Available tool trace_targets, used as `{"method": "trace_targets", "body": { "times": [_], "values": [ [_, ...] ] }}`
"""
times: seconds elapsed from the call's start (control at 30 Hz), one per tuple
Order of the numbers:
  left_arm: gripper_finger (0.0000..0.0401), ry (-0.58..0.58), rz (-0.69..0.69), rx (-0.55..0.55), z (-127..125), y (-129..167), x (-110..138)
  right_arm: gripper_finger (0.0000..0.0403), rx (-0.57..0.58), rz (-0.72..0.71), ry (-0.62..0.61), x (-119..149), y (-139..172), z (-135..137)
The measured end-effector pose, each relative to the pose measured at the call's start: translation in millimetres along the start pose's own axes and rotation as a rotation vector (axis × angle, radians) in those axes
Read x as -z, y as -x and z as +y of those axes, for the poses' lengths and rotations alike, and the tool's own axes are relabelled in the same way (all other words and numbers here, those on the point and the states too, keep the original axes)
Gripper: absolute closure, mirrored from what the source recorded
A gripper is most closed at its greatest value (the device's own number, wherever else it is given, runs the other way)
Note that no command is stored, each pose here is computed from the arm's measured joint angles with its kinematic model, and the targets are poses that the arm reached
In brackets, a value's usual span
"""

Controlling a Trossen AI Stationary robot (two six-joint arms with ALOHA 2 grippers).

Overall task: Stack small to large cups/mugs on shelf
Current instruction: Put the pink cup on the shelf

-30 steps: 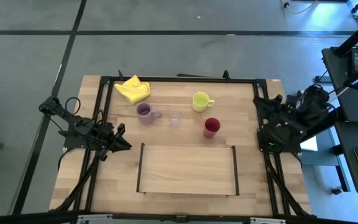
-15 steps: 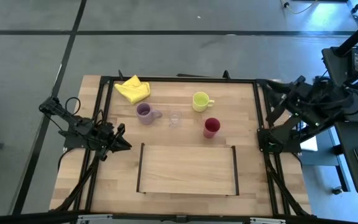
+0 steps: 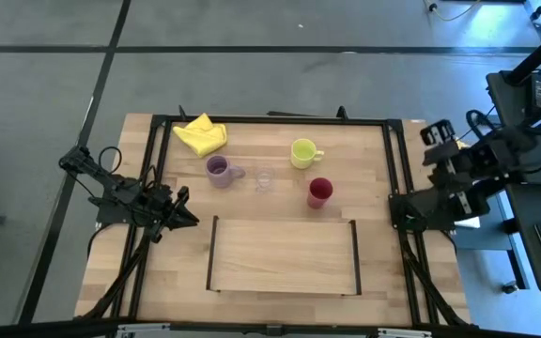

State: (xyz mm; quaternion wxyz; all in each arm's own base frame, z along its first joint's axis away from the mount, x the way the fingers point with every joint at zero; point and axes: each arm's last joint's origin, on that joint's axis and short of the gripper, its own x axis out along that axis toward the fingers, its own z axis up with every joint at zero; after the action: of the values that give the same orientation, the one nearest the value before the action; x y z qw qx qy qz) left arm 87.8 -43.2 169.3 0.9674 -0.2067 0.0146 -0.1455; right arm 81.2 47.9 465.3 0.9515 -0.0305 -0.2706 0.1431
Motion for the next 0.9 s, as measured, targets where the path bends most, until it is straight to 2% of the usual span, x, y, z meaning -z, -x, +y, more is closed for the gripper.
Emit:
{"method": "trace_targets", "body": {
  "times": [0.17, 0.2, 0.27, 0.4, 0.5, 0.6, 0.73, 0.9],
  "values": [
    [0.0354, 0.0, 0.0, 0.0, 0.0, 0.0, 0.1, 0.0295, -0.165, 0.08, -0.02, 14.3, -6.8, 1.9],
    [0.0354, 0.0, 0.001, 0.0, 0.0, 0.0, 0.1, 0.0295, -0.182, 0.092, -0.018, 18.0, -10.4, 1.8],
    [0.0354, 0.0, 0.0, 0.0, 0.0, 0.0, 0.1, 0.0295, -0.143, 0.132, -0.042, 27.0, -19.0, -1.2],
    [0.0354, 0.0, 0.0, 0.0, 0.0, 0.0, -0.1, 0.0295, 0.072, 0.319, -0.069, 59.6, -36.6, -18.8],
    [0.0354, 0.0, 0.0, 0.0, 0.0, 0.0, 0.1, 0.0295, 0.196, 0.39, -0.101, 78.5, -46.3, -42.9],
    [0.0354, 0.0, 0.0, 0.0, 0.0, 0.0, 0.1, 0.0295, 0.378, 0.427, -0.093, 64.6, -49.6, -76.3],
    [0.0354, 0.0, 0.0, 0.0, 0.0, 0.0, 0.1, 0.0295, 0.622, 0.62, -0.038, 42.2, -52.0, -123.0],
    [0.0354, 0.0, 0.0, 0.0, 0.0, 0.0, 0.1, 0.0295, 0.824, 0.926, -0.11, 28.4, -54.4, -167.4]
  ]
}}
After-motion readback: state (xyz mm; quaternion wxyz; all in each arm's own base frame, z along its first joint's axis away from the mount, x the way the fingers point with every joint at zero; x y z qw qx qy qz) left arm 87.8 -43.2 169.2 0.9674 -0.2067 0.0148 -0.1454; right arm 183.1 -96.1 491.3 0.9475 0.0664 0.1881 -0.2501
